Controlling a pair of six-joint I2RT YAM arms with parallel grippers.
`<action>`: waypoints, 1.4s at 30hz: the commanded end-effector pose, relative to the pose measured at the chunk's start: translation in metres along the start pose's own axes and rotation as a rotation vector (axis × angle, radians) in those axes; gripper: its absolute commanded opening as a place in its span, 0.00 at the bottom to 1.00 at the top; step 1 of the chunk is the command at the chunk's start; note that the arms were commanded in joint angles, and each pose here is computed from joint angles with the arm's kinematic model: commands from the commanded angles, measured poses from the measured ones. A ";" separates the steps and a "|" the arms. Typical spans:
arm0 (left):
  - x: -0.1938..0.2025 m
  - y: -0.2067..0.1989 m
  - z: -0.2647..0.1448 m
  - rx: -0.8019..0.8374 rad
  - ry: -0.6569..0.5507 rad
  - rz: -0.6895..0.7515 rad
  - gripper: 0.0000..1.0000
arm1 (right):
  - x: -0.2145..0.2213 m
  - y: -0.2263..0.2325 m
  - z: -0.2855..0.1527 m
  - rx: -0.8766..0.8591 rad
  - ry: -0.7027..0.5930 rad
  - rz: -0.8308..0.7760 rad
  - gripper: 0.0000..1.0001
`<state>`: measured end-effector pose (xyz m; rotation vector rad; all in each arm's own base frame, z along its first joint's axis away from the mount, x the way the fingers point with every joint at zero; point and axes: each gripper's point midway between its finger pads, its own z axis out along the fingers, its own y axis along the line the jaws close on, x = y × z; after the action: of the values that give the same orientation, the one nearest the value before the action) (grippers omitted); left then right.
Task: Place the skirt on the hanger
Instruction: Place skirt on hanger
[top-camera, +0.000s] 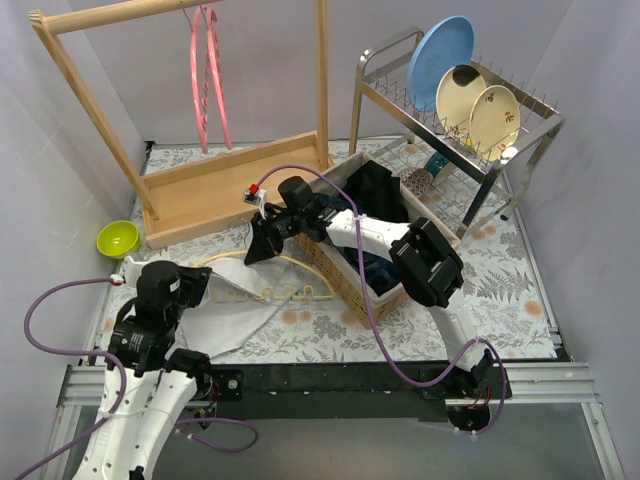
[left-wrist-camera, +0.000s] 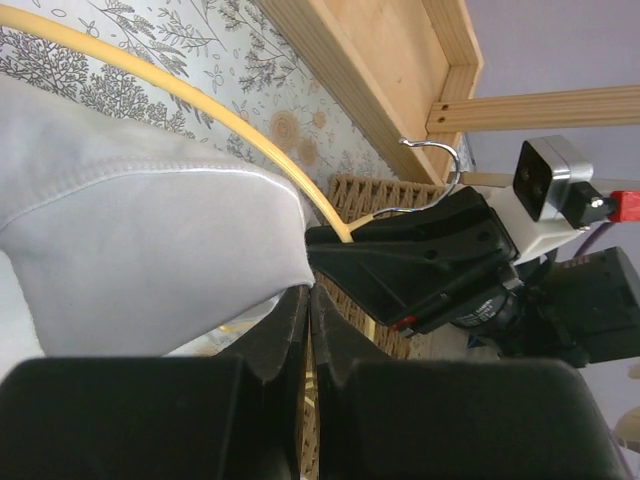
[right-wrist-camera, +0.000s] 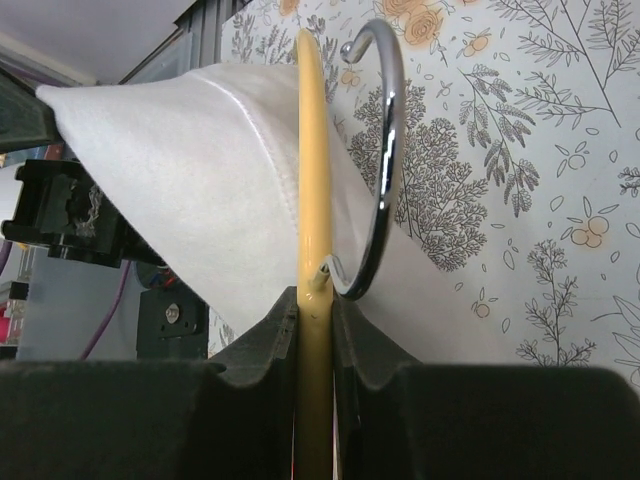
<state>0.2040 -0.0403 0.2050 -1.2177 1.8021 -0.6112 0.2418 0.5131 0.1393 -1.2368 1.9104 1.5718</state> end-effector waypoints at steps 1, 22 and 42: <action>-0.012 -0.020 -0.022 0.064 -0.018 -0.026 0.00 | 0.005 0.000 -0.010 -0.014 -0.006 0.014 0.01; 0.027 0.048 -0.017 -0.098 0.107 -0.068 0.31 | -0.022 0.014 -0.029 0.049 -0.032 -0.087 0.01; 0.094 0.008 -0.010 0.265 0.443 -0.022 0.81 | -0.020 0.002 -0.021 0.077 -0.025 -0.055 0.01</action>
<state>0.1713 -0.1126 0.1582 -0.9748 2.0654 -1.0220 0.2487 0.4951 0.1345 -1.2247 1.9667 1.4540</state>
